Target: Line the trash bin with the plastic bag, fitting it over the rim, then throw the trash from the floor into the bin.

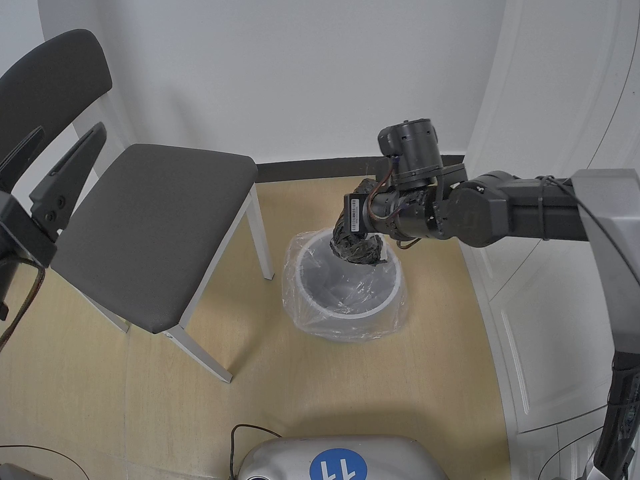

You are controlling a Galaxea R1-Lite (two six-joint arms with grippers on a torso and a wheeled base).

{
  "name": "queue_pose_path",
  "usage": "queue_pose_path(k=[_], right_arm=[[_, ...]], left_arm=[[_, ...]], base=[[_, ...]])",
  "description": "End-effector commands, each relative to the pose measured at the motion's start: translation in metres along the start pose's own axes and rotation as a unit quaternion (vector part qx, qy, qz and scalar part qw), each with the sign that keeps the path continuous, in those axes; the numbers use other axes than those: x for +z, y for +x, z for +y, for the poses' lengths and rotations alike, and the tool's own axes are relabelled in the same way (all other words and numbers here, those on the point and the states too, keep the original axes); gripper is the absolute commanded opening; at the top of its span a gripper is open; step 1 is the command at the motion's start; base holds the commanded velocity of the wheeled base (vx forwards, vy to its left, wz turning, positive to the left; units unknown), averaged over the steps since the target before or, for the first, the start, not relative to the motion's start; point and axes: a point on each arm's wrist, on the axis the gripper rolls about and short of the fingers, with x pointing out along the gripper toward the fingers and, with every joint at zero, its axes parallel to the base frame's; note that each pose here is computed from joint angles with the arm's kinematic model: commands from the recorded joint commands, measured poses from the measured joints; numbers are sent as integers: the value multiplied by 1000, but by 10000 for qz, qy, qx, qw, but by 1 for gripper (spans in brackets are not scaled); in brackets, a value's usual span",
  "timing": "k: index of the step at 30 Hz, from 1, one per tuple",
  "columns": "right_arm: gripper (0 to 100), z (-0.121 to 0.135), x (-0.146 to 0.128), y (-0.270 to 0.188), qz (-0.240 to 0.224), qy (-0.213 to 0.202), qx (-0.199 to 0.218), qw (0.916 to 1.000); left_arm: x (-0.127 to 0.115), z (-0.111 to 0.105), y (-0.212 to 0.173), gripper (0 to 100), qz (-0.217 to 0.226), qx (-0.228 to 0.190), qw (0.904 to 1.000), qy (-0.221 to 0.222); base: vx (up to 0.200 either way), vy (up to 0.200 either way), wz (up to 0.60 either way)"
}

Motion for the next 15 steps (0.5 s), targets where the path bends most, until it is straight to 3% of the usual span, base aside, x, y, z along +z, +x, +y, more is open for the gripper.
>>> queue_pose_path(k=[1,8,15], right_arm=[[0,19,-30,38,355,-123,128,9992],[0,23,-55,73,512,-43,52,9987],[0,5,-79,103,747,48,-174,9970]], left_arm=[[12,7,-10,100,-215,9,9997,-79],[12,6,-9,100,-210,-1,9997,-92],[10,5,-8,100,-161,-13,9998,-81]], base=[[0,0,0],[0,0,0],[0,0,0]])
